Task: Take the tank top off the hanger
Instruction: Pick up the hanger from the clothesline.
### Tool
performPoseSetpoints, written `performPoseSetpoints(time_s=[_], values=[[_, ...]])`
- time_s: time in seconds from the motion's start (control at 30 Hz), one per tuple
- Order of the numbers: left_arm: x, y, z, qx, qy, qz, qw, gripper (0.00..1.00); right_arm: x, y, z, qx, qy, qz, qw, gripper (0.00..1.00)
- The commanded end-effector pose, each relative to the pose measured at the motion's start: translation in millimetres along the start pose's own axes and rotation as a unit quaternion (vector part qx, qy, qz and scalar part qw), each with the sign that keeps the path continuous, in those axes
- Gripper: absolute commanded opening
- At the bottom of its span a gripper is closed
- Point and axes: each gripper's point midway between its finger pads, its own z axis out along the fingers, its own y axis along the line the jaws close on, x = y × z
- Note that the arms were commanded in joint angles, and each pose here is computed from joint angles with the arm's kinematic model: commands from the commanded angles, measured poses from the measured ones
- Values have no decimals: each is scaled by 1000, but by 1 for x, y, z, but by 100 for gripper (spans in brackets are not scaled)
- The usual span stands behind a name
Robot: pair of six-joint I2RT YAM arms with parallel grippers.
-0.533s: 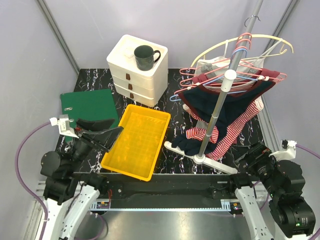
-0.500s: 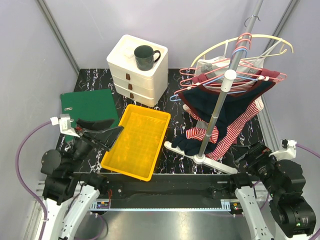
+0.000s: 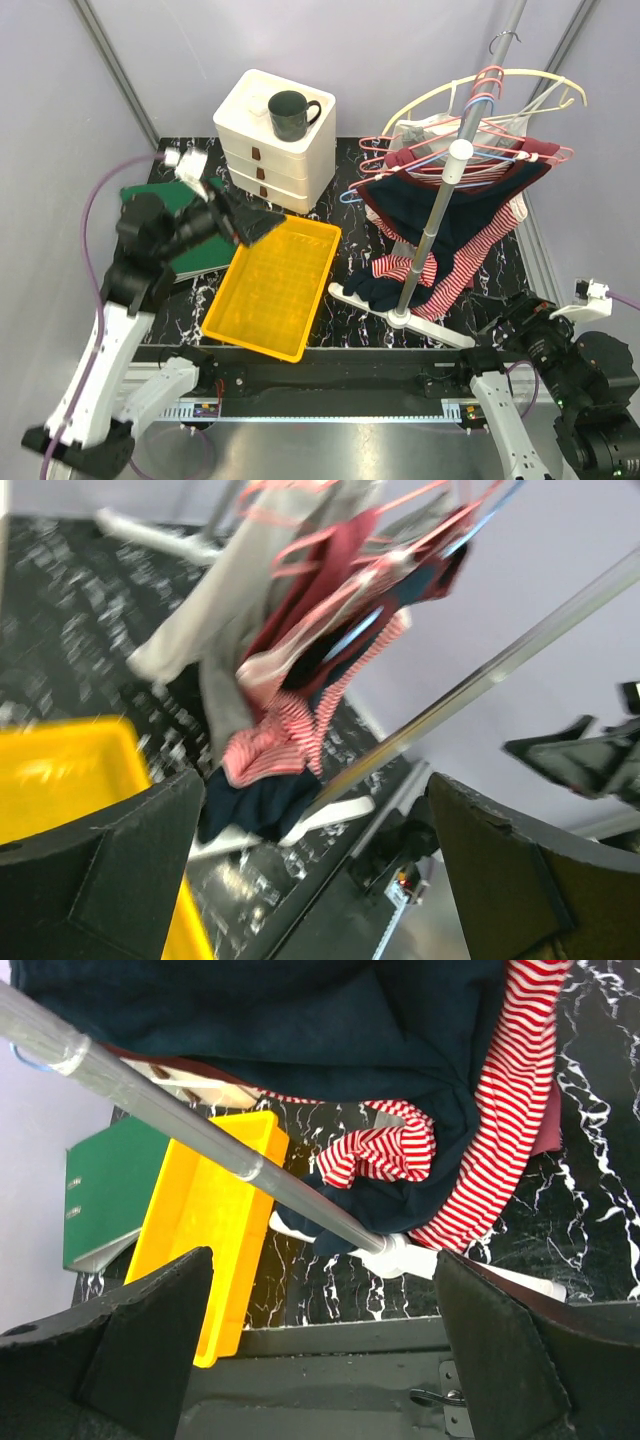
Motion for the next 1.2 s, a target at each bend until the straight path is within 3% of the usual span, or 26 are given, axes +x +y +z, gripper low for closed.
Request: performPoseSetpoints(time_s=[0.0, 0.03, 0.13, 0.23, 0.33, 0.4, 0.67, 0.9, 1.17], values=[[-48, -73, 31, 173, 23, 98, 980, 93, -3, 14, 4, -29, 24, -38, 999, 100], [-61, -100, 29, 212, 10, 156, 965, 89, -6, 18, 2, -38, 20, -41, 998, 100], [-65, -121, 46, 273, 24, 234, 933, 79, -8, 33, -6, -79, 13, -44, 996, 100], [-58, -126, 62, 319, 44, 273, 907, 75, -7, 45, -13, -114, 17, -47, 992, 100], [-47, -125, 85, 336, 61, 290, 894, 70, -5, 57, -21, -147, 21, -55, 987, 100], [-42, -121, 104, 329, 61, 306, 891, 64, -5, 59, -23, -156, 23, -59, 986, 100], [-10, -119, 160, 299, 61, 371, 877, 57, -8, 58, -33, -151, 14, -76, 985, 100], [15, -124, 181, 304, 80, 388, 866, 44, -6, 52, -44, -139, 8, -81, 987, 100], [28, -120, 187, 284, 90, 407, 864, 45, -6, 51, -54, -139, 0, -79, 987, 100]])
